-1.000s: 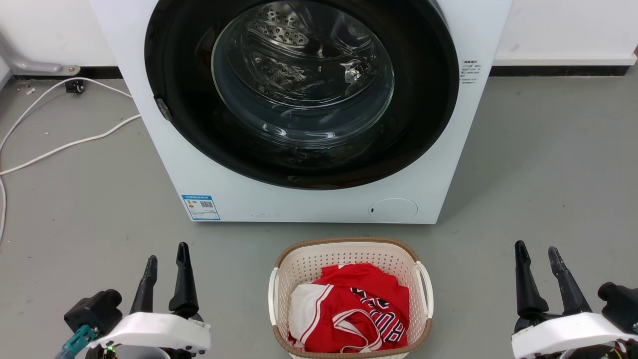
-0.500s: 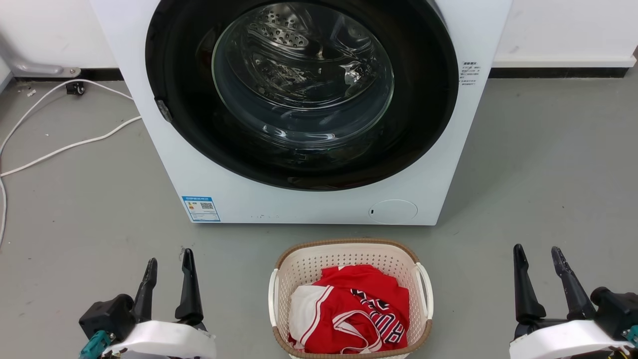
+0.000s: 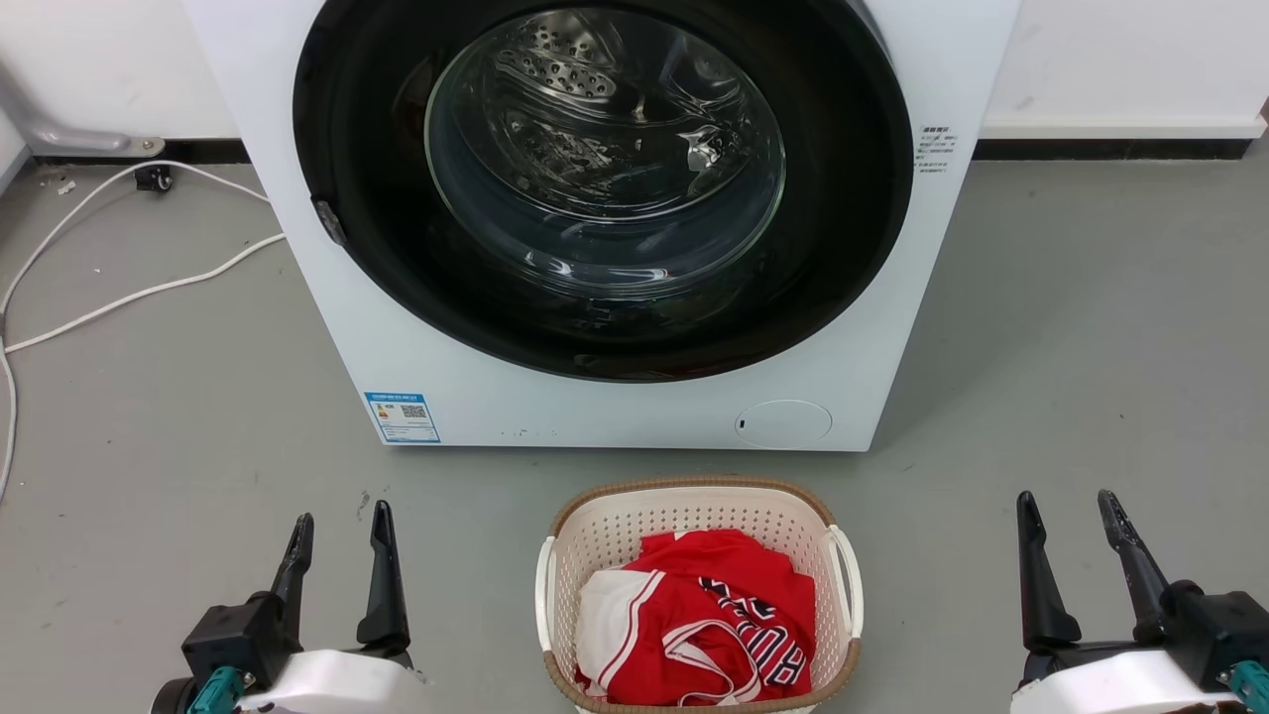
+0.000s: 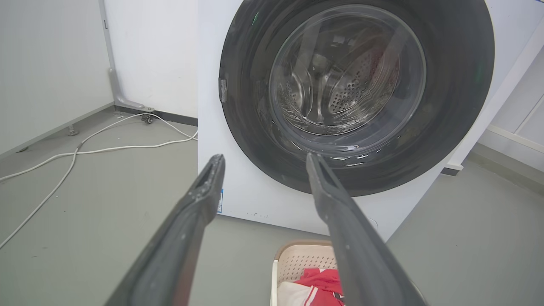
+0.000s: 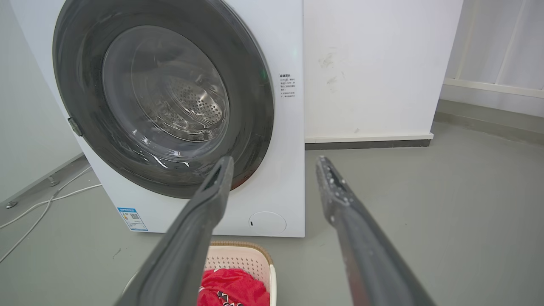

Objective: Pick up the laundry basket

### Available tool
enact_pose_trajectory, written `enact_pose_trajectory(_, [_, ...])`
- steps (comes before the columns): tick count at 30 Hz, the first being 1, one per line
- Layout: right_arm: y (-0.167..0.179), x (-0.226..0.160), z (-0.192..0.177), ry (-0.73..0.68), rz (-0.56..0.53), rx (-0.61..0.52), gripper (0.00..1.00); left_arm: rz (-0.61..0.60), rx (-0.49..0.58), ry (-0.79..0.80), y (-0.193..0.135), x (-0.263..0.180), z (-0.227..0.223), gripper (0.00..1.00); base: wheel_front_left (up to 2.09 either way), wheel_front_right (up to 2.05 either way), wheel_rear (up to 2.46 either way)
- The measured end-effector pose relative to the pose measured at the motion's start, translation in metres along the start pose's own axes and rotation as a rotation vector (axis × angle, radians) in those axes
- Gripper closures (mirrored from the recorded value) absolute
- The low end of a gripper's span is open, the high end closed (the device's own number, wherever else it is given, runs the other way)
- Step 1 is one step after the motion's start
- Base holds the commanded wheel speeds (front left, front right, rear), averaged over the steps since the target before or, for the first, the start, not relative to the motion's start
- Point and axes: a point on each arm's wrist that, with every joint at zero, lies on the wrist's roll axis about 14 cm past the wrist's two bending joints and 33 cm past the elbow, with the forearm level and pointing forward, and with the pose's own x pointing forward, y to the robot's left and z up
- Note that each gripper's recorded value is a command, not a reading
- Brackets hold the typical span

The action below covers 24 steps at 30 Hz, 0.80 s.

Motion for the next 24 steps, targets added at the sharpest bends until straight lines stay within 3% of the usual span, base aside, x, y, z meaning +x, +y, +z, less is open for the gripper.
enact_pose_trajectory(24, [0.0043, -0.0033, 0.0069, -0.033, 0.036, -0.172, 0.0, -0.025, 0.154, -0.044, -0.0029, -0.0041, 0.0067, 0.0, 0.0, 0.0, 0.0])
